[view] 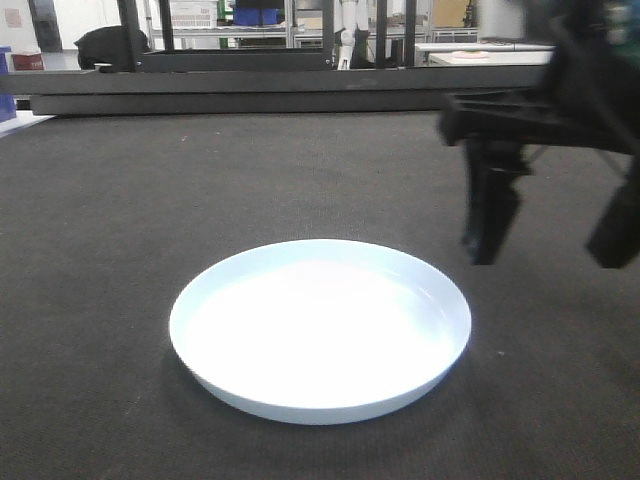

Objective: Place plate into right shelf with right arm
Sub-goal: 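Lower the right gripper onto the white plate's rim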

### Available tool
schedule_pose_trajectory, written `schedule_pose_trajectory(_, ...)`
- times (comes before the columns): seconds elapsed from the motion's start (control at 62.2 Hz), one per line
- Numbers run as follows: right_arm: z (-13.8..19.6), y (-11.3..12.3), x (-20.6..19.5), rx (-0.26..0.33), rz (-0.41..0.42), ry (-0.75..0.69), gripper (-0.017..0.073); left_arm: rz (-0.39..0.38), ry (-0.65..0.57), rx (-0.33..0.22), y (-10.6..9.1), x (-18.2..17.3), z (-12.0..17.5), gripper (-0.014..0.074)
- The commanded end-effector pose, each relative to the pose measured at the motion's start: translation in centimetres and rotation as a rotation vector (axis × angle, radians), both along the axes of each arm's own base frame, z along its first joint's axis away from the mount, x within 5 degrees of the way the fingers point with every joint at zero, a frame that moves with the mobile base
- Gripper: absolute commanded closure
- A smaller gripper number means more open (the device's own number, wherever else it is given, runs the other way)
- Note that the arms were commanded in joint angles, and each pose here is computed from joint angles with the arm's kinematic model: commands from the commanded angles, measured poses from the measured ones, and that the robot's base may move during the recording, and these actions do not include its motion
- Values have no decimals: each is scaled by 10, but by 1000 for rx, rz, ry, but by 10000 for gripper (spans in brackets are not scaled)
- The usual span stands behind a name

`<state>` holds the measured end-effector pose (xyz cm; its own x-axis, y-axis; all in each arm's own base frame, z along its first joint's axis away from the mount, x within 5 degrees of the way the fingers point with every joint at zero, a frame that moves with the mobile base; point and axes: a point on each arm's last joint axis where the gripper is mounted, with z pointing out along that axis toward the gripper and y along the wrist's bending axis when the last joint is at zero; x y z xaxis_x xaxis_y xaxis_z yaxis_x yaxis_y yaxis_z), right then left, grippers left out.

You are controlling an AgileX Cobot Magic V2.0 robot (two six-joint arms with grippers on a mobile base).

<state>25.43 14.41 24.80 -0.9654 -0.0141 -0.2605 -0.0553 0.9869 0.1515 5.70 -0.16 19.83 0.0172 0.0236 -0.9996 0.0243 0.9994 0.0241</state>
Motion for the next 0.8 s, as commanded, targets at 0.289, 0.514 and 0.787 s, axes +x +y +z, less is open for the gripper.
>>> schedule_pose_trajectory(0.289, -9, 31, 27, 1, -24, 52, -65, 9, -89, -18, 1, -1, 5, 722)
schedule_pose_trajectory(0.514, -14, 32, 28, -3, -56, 79, 44, 9, -89, -18, 1, -1, 5, 722)
schedule_pose_trajectory(0.787, -20, 33, 28, 0, -63, 109, 326, 9, -89, -18, 1, -1, 5, 722)
